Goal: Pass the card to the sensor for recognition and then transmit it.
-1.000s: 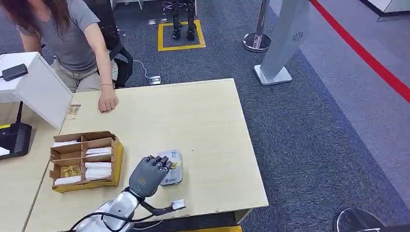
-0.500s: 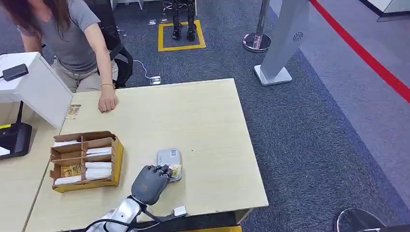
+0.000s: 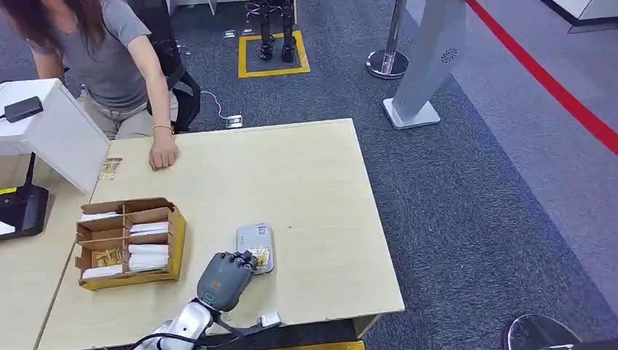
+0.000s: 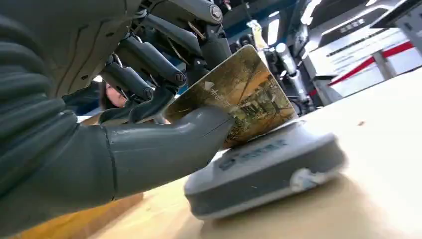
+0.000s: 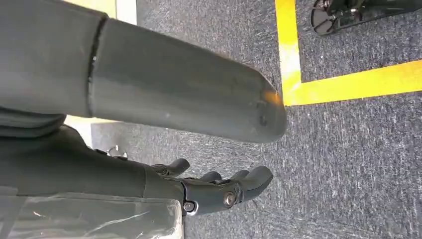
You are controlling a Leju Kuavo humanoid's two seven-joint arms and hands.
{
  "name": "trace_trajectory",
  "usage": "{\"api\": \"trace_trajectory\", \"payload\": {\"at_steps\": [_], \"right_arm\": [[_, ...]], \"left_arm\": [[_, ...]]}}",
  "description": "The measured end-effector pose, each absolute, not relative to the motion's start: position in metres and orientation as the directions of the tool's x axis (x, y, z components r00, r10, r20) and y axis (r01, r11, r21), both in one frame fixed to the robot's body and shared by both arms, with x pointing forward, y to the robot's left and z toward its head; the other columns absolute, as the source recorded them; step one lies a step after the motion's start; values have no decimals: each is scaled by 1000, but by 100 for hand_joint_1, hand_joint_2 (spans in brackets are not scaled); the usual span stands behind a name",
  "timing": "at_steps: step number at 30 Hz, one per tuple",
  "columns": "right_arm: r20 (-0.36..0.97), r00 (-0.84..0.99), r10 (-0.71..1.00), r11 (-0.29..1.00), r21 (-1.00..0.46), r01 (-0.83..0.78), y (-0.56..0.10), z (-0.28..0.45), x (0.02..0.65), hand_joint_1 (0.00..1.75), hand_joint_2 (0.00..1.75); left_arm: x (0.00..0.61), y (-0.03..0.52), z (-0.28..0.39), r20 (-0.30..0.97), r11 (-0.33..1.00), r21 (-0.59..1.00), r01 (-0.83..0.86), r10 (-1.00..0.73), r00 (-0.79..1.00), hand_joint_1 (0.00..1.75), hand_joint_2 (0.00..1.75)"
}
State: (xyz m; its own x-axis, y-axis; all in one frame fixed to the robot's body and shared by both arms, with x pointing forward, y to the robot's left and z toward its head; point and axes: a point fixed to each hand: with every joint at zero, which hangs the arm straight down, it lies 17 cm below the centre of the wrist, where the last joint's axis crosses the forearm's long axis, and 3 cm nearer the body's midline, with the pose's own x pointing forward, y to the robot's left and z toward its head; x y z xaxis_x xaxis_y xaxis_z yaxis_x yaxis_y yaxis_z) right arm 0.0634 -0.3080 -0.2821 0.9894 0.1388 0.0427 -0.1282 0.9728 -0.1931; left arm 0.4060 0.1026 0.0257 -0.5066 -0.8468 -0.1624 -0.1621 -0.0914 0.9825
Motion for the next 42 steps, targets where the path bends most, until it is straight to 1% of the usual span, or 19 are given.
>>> {"api": "trace_trajectory", "payload": {"at_steps": [7, 18, 22, 29, 32, 37, 40, 42], "right_arm": [[43, 989, 142, 972, -194, -132, -308, -282, 63, 0, 0], [44, 986, 160, 969, -195, -149, -308, -282, 64, 0, 0], [44, 985, 168, 968, -195, -157, -308, -282, 64, 0, 0], [44, 984, 170, 968, -195, -158, -308, -282, 64, 0, 0], [44, 984, 173, 967, -195, -161, -307, -282, 64, 0, 0], [37, 982, 186, 964, -197, -175, -308, -282, 64, 0, 0], [31, 978, 206, 960, -199, -196, -308, -282, 63, 0, 0], [31, 976, 216, 958, -199, -206, -307, -282, 63, 0, 0]], "left_arm": [[423, 122, 65, -181, -63, 963, -264, -874, -452, 175, 175], [453, 180, 184, -226, -28, 837, -546, -927, -299, 175, 175], [458, 201, 209, -227, -36, 805, -592, -941, -252, 175, 175], [459, 215, 227, -221, -39, 777, -628, -951, -215, 175, 175], [465, 243, 240, -165, -19, 773, -634, -971, -173, 175, 175], [481, 311, 270, -87, 4, 756, -655, -990, -107, 175, 175], [488, 362, 286, -95, -51, 739, -672, -995, -29, 175, 175], [493, 386, 292, -120, -100, 734, -672, -993, 17, 175, 175]]}}
